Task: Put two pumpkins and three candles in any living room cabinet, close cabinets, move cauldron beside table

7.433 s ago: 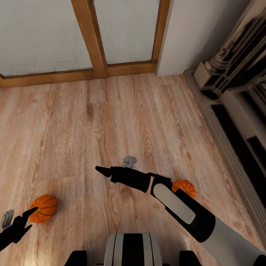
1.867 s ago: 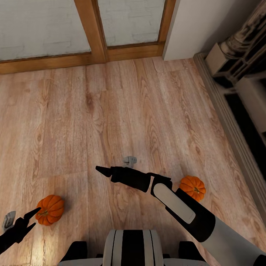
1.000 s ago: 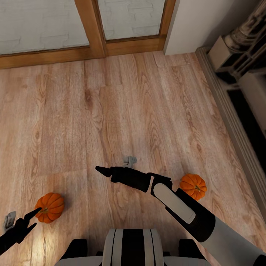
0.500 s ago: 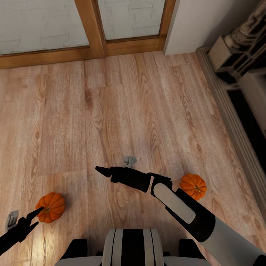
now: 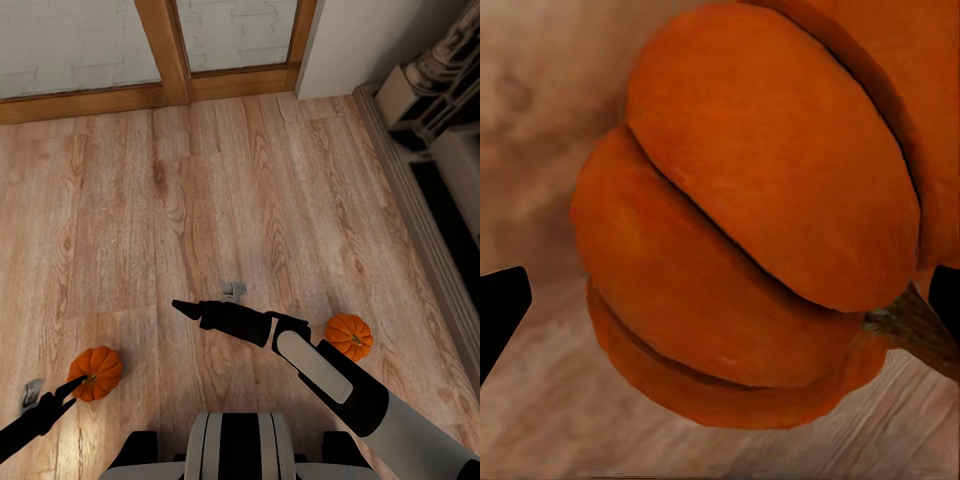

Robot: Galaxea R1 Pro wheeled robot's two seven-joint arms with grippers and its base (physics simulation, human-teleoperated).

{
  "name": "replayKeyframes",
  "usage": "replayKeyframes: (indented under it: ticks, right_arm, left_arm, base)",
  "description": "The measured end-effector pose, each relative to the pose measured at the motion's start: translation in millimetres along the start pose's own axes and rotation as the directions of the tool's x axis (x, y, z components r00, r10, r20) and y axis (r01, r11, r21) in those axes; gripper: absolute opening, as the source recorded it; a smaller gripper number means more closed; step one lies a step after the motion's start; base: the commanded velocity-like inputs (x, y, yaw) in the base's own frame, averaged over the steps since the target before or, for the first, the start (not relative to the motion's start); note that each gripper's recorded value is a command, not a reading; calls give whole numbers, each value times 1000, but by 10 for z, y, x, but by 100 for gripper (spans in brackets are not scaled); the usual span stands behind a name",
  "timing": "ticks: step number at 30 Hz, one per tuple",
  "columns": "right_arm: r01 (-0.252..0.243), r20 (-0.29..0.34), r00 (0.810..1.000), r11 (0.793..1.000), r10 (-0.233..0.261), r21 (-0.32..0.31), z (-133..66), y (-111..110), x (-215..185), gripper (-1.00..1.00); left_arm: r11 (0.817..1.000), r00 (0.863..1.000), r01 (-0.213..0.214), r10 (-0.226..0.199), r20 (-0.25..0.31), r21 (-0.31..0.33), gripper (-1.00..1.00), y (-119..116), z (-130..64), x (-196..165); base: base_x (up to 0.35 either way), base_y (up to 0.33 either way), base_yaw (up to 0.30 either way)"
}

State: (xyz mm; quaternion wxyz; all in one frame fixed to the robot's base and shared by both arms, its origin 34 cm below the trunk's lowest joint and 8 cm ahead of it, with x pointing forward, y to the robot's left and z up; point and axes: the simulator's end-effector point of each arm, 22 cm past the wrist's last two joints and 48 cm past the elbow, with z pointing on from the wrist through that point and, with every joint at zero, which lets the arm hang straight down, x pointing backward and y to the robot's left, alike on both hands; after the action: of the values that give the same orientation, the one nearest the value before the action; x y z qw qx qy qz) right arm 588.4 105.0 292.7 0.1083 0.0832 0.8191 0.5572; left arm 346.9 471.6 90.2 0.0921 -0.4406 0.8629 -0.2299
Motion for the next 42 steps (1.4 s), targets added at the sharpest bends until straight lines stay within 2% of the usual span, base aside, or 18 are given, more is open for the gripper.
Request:
replayKeyframes:
  ticks: [2, 8, 12, 19, 20, 42]
  right_arm:
    - [0, 0, 1000, 1000, 0, 0, 0, 0, 0, 100]
    - [0, 0, 1000, 1000, 0, -1, 2, 3, 2, 100]
    - [-1, -1, 1000, 1000, 1, 0, 3, -1, 5, 100]
    - [-1, 0, 1000, 1000, 1, 1, 1, -6, 1, 100]
    - [-1, 0, 1000, 1000, 1, 1, 2, -4, 2, 100]
    - [-1, 0, 1000, 1000, 1, 1, 1, -6, -1, 100]
  left_arm:
    - [1000, 1000, -25, 25, -9, 6, 100, -14, 4, 24]
    - [998, 998, -64, 64, -18, 22, 100, -79, 41, 49]
    - [993, 993, -110, 111, -31, 36, 100, -158, 92, 75]
    - [990, 990, -134, 135, -33, 44, 100, -191, 118, 92]
    - [990, 990, -134, 136, -32, 44, -100, -192, 119, 93]
    - [989, 989, -145, 146, -24, 43, -100, -190, 119, 77]
  base:
    - [0, 0, 0]
    - [0, 0, 0]
    - [0, 0, 0]
    - [0, 0, 0]
    - [0, 0, 0]
    - [5, 0, 0]
